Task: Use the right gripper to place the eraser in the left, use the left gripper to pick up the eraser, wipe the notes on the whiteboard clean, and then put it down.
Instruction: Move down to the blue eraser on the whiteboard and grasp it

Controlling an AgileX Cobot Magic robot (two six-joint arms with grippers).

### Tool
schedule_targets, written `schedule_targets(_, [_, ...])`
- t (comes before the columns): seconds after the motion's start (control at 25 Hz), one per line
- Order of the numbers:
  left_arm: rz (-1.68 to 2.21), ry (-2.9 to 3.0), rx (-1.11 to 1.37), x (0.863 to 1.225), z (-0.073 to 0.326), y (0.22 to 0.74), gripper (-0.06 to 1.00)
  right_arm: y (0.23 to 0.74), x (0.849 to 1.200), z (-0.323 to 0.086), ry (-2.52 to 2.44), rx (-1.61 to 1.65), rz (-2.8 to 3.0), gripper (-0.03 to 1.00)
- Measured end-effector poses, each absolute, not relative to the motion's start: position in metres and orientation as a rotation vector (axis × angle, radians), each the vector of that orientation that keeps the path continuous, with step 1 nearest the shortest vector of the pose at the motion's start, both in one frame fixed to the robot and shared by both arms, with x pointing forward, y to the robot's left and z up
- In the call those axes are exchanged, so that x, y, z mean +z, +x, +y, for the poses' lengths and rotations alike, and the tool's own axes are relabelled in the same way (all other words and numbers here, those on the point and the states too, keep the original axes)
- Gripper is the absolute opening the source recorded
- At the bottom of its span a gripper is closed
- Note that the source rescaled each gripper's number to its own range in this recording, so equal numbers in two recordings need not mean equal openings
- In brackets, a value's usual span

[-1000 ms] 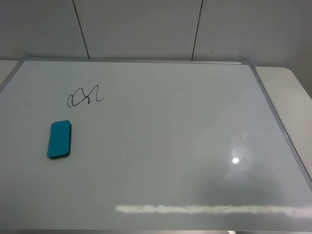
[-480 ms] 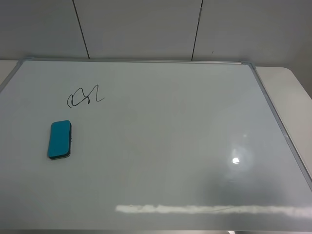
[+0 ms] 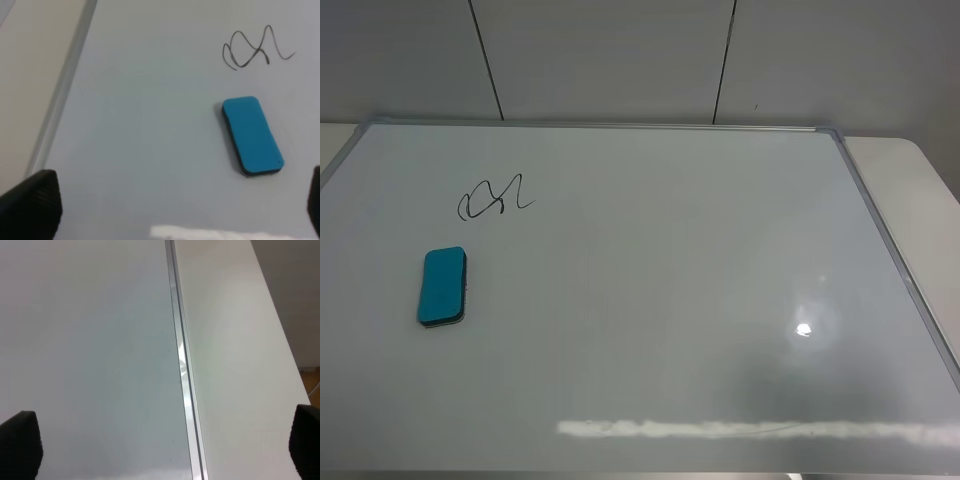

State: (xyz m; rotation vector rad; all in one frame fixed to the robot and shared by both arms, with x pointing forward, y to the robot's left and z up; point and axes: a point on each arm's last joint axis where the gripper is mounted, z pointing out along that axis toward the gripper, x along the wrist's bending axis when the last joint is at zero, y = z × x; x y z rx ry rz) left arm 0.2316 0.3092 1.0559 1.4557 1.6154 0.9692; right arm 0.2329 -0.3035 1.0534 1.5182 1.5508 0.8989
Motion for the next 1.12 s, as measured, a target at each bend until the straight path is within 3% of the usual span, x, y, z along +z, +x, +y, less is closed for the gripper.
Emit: schedule_targets(1.12, [1.615, 1.456, 0.969, 1.0559, 0.3092, 0.2316, 1.0, 0.2329, 1.0534, -0.3035, 1.517, 0.9, 1.552, 0.99])
